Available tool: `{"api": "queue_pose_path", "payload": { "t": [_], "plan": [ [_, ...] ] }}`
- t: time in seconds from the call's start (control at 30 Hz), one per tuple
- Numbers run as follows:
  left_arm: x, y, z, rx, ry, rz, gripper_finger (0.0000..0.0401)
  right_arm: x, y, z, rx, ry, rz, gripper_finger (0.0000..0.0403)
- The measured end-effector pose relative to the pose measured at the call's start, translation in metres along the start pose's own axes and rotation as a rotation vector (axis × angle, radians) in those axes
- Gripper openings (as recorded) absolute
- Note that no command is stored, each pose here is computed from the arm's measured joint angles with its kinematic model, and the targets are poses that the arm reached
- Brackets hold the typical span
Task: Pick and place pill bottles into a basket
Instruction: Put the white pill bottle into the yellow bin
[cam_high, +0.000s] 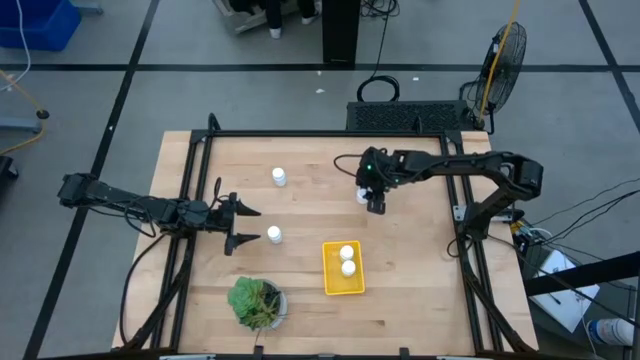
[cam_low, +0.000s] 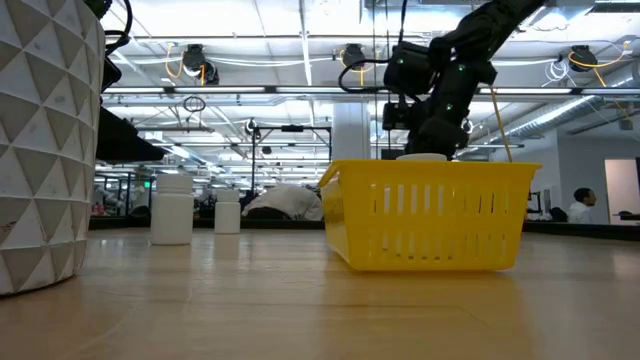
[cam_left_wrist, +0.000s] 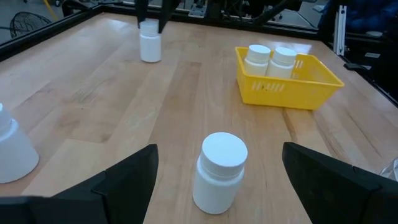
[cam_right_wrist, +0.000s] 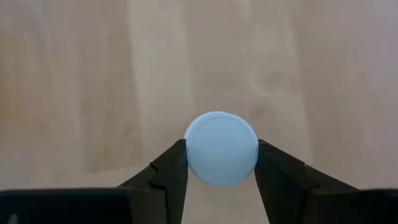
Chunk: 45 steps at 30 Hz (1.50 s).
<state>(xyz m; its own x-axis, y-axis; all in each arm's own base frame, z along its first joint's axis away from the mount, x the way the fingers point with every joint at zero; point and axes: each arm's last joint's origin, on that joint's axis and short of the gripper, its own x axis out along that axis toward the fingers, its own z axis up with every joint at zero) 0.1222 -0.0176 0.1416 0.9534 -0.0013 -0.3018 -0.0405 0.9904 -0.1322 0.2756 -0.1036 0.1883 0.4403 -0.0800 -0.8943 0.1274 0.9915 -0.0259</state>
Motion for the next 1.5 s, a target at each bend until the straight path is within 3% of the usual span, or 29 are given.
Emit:
{"api": "queue_pose_path", "payload": {
  "t": [0.23, 0.63, 0.83, 1.27, 1.5],
  "plan": [
    [0.000, 0.000, 0.001, -0.002, -0.014, -0.002, 0.0347, -0.017, 0.025, 0.017, -0.021, 0.064, 0.044, 0.0153],
    [0.000, 0.000, 0.002, -0.001, -0.016, -0.001, 0.0347, -0.067, 0.085, 0.062, -0.121, 0.001, 0.055, 0.0152],
    [0.000, 0.000, 0.002, -0.002, -0.016, -0.001, 0.0347, -0.093, 0.126, 0.074, -0.159, -0.067, 0.116, 0.0150],
    [0.000, 0.000, 0.002, -0.024, -0.022, -0.001, 0.0347, -0.119, 0.220, 0.062, -0.242, -0.188, 0.300, 0.0152],
    [0.000, 0.000, 0.002, -0.032, -0.022, 0.000, 0.0347, -0.123, 0.246, 0.050, -0.272, -0.205, 0.301, 0.0149]
  ]
}}
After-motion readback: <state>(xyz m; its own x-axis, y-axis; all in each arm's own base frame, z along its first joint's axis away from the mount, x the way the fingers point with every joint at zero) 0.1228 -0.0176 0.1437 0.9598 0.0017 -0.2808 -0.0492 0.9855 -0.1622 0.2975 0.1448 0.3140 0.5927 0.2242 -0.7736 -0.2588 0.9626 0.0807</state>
